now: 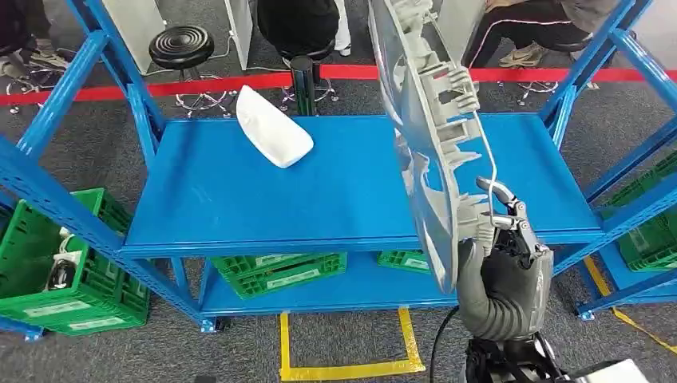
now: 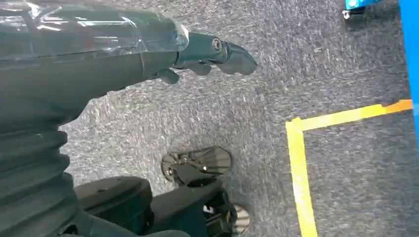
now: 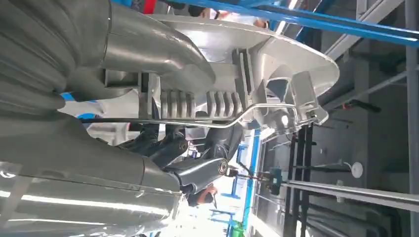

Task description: Take the parts from the cabinet and place them on the table.

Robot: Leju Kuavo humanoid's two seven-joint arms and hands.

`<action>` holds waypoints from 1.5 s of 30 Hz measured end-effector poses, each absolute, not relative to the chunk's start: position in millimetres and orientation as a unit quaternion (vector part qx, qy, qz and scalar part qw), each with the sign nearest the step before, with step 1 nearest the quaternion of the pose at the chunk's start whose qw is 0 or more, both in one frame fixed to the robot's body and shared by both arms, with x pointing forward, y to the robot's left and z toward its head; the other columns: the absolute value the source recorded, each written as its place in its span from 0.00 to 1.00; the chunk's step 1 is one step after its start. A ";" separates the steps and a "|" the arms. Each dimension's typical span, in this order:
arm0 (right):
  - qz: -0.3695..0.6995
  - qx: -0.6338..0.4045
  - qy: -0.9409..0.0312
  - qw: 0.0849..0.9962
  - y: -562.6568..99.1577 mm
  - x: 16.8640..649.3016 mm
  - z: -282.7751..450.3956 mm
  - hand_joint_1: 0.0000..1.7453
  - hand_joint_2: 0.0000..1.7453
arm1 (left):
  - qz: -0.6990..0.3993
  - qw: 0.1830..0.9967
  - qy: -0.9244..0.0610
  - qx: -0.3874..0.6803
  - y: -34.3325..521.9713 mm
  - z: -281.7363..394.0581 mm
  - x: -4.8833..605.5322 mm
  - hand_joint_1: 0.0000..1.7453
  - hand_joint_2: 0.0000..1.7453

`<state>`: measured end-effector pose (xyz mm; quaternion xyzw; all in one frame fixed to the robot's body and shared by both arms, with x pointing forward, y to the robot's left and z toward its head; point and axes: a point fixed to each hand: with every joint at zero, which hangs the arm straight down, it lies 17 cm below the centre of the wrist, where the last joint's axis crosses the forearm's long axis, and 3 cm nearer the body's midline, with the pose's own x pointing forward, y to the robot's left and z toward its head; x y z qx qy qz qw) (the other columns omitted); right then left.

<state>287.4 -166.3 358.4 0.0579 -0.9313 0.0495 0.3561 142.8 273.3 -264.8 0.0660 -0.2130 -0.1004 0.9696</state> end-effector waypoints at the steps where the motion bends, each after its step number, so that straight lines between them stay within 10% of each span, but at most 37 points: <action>1: 0.048 0.057 -0.931 0.356 -166.5 287.2 358.4 1.00 1.00 | -0.102 0.969 -0.214 0.064 271.7 -264.7 143.2 0.00 1.00; 45: 0.044 0.051 -0.936 0.347 -173.5 291.1 368.7 1.00 1.00 | -0.111 0.968 -0.216 0.054 252.4 -263.9 143.0 0.00 1.00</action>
